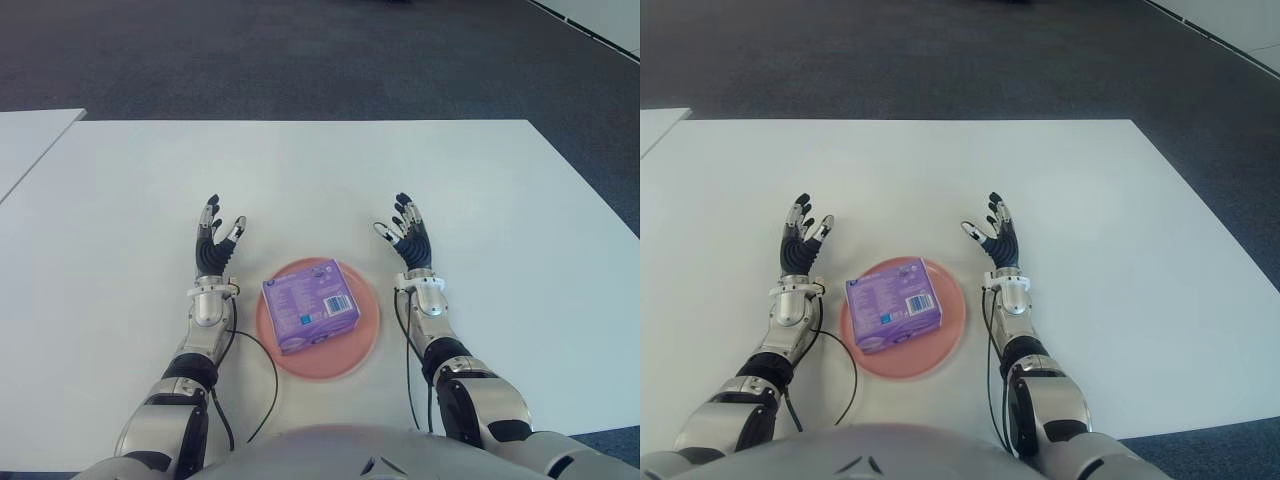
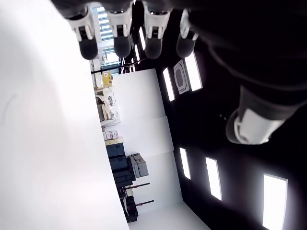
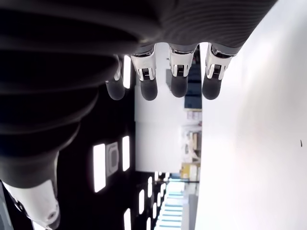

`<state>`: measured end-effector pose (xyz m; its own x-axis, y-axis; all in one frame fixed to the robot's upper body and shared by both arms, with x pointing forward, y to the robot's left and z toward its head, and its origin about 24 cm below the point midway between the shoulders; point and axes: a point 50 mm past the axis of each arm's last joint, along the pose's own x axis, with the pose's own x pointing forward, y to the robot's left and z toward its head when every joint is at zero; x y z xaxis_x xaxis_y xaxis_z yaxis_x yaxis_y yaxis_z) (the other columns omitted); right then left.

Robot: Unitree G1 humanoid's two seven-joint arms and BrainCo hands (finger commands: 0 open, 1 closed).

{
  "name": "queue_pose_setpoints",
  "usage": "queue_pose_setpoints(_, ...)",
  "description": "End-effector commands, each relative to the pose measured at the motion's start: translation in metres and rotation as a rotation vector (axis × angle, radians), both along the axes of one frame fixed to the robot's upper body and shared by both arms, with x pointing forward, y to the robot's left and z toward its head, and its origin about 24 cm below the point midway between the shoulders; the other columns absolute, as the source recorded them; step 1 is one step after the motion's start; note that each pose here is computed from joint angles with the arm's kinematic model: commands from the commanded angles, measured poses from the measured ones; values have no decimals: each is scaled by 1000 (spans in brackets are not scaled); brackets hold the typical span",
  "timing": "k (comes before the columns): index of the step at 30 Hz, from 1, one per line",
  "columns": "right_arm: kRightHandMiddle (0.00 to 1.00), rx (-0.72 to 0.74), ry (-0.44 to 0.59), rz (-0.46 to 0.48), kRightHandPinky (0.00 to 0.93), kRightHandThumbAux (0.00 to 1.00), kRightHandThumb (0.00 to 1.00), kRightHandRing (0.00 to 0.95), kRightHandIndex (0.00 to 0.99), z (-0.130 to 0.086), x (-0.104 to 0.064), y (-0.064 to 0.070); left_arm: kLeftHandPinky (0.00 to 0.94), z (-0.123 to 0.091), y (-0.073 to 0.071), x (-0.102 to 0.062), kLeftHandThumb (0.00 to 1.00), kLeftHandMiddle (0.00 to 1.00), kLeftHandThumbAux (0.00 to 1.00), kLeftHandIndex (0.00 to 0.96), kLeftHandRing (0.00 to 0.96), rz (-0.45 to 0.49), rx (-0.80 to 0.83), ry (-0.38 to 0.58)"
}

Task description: Put the tissue paper into the plate.

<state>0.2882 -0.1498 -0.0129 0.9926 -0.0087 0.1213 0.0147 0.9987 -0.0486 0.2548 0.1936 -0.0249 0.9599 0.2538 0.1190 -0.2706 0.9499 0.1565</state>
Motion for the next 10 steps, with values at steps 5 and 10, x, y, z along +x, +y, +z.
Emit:
queue_pose_setpoints(5, 0, -29, 95, -42, 0, 726, 0, 0, 0, -31, -32, 3, 0, -39, 0, -39, 0, 0, 534, 22, 0, 7, -3, 187)
queue_pose_setpoints(10, 0, -39, 87, -51, 0, 734, 0, 0, 0, -30, -32, 3, 1, -39, 0, -39, 0, 0, 533, 24, 0, 7, -2, 185)
